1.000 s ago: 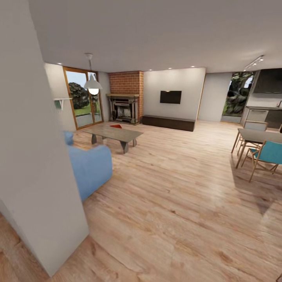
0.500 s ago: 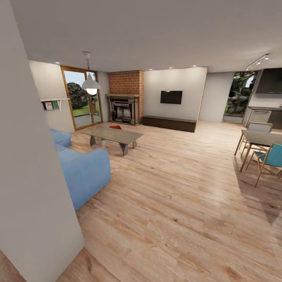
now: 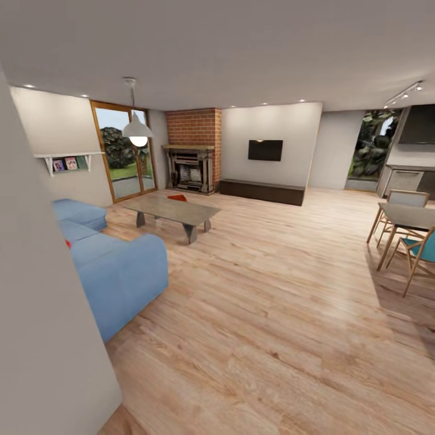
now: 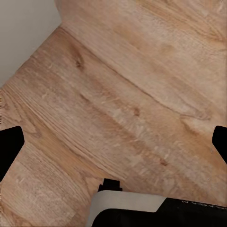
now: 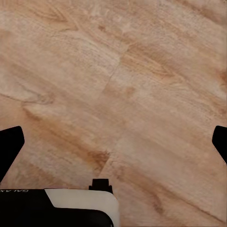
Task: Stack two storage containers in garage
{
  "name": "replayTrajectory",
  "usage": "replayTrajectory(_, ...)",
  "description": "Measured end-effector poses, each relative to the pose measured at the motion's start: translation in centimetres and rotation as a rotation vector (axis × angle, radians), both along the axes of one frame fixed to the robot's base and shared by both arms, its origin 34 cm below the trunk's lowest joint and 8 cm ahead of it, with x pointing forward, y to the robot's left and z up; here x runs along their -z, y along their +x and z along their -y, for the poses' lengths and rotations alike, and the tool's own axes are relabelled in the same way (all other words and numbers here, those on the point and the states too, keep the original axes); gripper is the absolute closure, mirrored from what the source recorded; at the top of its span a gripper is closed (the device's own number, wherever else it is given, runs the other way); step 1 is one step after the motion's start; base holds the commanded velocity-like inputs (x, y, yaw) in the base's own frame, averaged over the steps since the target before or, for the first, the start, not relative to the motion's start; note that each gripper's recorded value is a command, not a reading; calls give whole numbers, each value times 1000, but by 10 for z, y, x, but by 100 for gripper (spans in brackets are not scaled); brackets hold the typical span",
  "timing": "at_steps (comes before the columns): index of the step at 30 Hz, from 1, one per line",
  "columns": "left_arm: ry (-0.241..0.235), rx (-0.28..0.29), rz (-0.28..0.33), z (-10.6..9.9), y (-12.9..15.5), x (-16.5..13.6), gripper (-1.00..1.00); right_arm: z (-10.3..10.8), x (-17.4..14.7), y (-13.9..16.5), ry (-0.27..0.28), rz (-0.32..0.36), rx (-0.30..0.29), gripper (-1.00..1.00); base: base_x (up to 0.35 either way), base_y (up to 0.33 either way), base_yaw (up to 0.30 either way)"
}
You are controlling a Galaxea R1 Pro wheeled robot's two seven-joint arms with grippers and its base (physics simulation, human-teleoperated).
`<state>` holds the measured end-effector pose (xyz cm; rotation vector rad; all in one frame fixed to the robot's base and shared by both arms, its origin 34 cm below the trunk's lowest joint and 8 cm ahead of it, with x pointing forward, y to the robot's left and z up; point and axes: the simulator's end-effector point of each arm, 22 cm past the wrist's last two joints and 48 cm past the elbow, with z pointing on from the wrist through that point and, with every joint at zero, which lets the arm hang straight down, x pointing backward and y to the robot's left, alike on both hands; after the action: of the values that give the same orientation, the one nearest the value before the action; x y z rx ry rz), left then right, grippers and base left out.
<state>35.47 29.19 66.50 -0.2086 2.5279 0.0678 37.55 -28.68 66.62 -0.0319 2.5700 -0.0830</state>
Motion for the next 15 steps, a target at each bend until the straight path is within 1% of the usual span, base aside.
replayTrajectory(7,2,0,0,-2,0,0,-100,0,0,0,0,0,0,-100,326,0,0)
replayTrajectory(15,-3,1,0,3,0,0,-100,0,0,0,0,0,0,-100,326,-19,0)
